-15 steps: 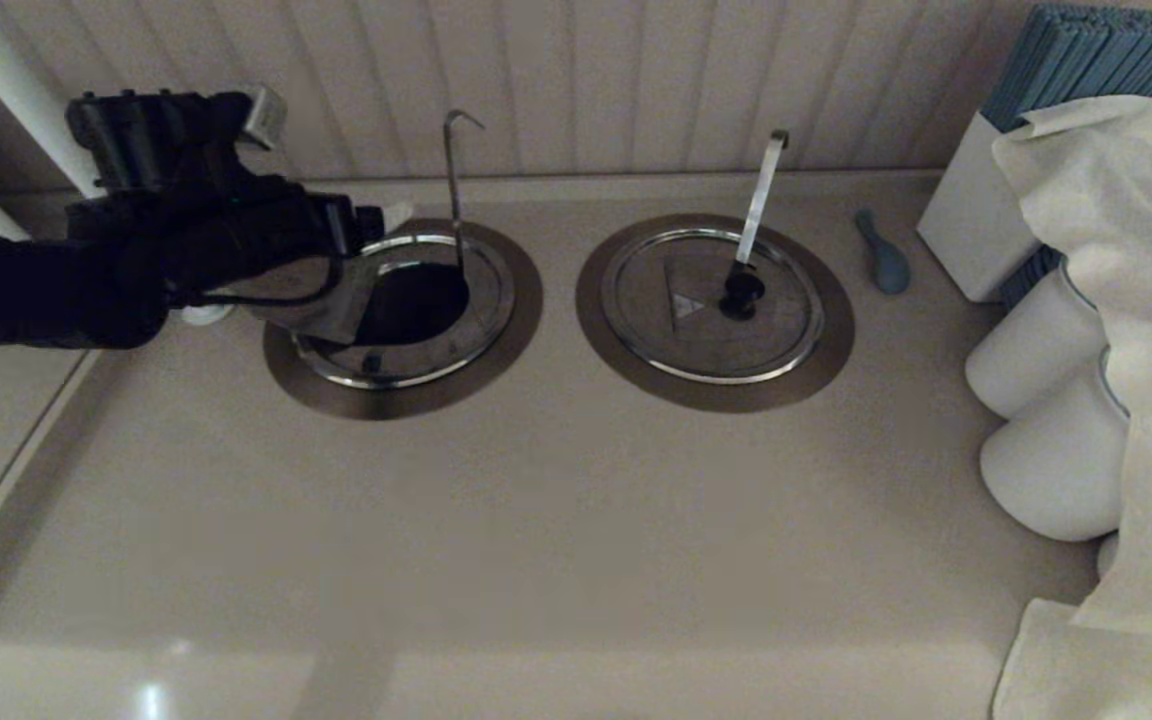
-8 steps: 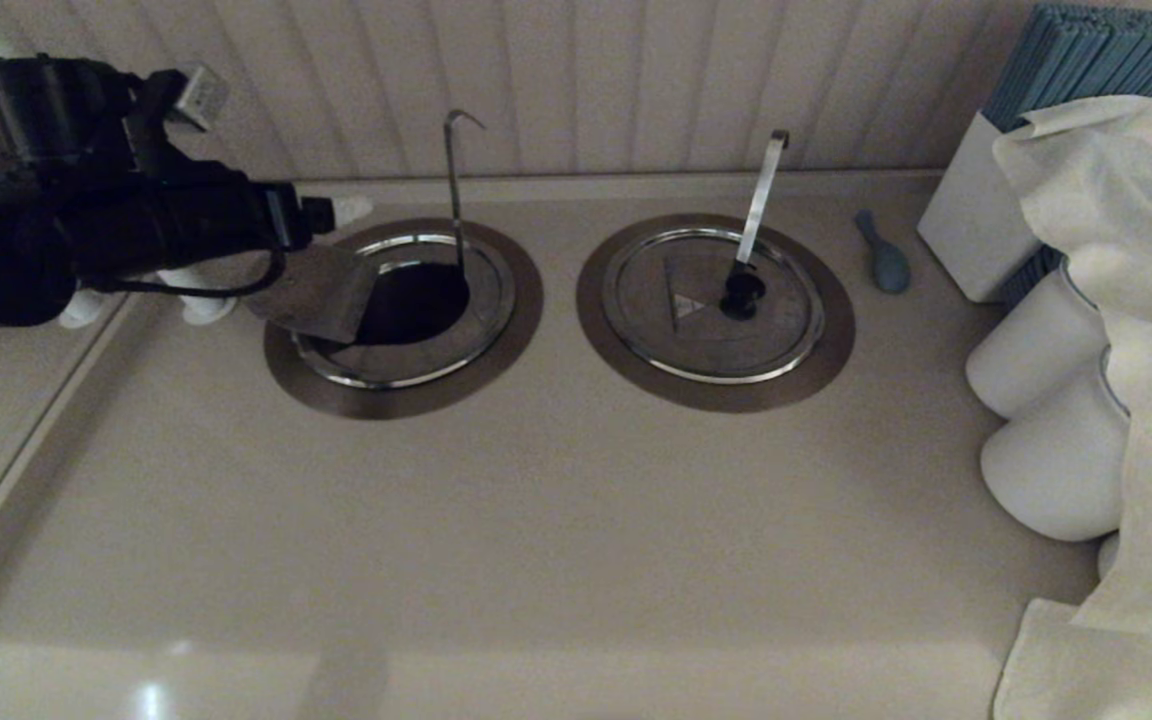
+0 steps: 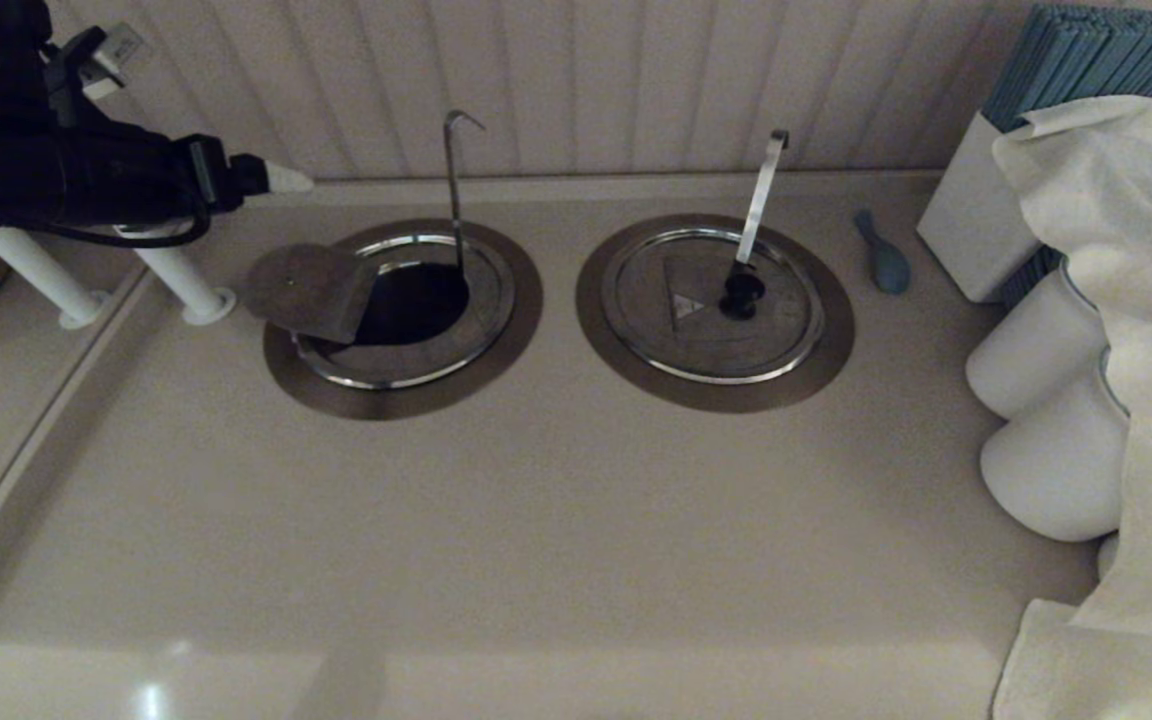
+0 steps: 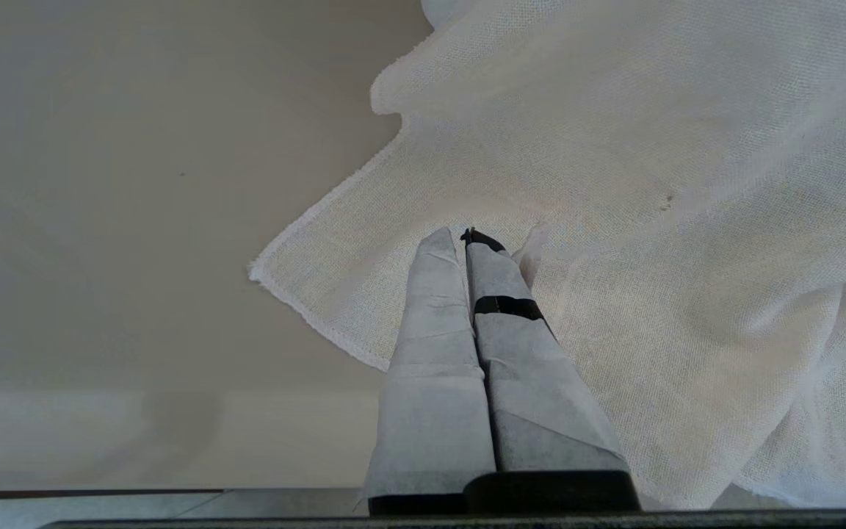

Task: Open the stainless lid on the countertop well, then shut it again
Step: Close the lid

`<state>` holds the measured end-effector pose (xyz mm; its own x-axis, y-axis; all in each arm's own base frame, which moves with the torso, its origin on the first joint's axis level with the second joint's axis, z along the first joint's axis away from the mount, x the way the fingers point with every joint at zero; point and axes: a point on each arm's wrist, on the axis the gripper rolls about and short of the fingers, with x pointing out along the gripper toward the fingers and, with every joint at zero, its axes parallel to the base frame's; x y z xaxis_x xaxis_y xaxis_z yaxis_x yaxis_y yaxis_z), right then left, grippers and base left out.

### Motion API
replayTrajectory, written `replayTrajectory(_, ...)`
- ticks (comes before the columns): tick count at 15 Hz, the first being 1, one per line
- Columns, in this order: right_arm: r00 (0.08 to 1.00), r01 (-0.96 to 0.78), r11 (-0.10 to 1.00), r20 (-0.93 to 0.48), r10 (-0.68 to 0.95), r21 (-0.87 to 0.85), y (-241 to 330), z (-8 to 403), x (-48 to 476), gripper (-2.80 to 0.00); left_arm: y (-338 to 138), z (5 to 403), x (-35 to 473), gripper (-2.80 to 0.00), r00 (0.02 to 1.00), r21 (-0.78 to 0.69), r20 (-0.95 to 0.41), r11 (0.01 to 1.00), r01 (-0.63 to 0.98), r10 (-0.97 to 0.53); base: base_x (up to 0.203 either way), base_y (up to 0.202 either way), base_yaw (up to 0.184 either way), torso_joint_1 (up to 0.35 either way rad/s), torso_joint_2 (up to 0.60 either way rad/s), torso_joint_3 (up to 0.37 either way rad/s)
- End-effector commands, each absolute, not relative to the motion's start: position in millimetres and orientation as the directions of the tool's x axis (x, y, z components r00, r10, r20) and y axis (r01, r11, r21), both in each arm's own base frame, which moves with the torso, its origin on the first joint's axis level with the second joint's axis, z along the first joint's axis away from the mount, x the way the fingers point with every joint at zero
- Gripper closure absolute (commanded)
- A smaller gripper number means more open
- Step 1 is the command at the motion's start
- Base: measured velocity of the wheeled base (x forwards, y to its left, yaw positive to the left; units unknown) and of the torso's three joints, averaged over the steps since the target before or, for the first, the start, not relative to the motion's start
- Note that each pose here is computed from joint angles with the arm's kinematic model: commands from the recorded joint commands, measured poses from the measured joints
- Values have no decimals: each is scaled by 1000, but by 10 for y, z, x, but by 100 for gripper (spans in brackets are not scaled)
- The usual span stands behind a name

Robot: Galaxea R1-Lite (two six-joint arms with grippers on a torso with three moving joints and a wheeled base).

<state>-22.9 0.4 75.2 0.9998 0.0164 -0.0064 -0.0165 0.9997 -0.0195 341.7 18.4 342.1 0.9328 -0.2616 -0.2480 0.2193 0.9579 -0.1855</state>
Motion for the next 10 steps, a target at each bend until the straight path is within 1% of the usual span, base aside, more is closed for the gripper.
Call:
replayTrajectory(1, 1000, -17, 1000, -6, 17, -20, 4, 751, -229, 0, 267, 3425, 3380, -280, 923, -198, -301, 963, 184, -239, 0, 0, 0, 0, 0, 0)
replayTrajectory(3, 1000, -17, 1000, -6, 17, -20, 4, 751, -229, 0, 279, 3394, 3363, -280, 914, -184, -331, 966, 182, -236, 0, 0, 0, 0, 0, 0)
replayTrajectory(5, 1000, -17, 1000, -6, 17, -20, 4, 751, -229, 0, 282, 3323, 3354, -280, 889, -152, -392, 970, 190, -236, 0, 0, 0, 0, 0, 0)
replayTrajectory(7, 1000, -17, 1000, -6, 17, -20, 4, 751, -229, 0, 286, 3264, 3391, -280, 878, -155, -417, 970, 186, -235, 0, 0, 0, 0, 0, 0)
replayTrajectory(10, 1000, -17, 1000, -6, 17, -20, 4, 751, -229, 0, 345, 3052, 3502, -280, 837, -125, -505, 977, 172, -212, 0, 0, 0, 0, 0, 0)
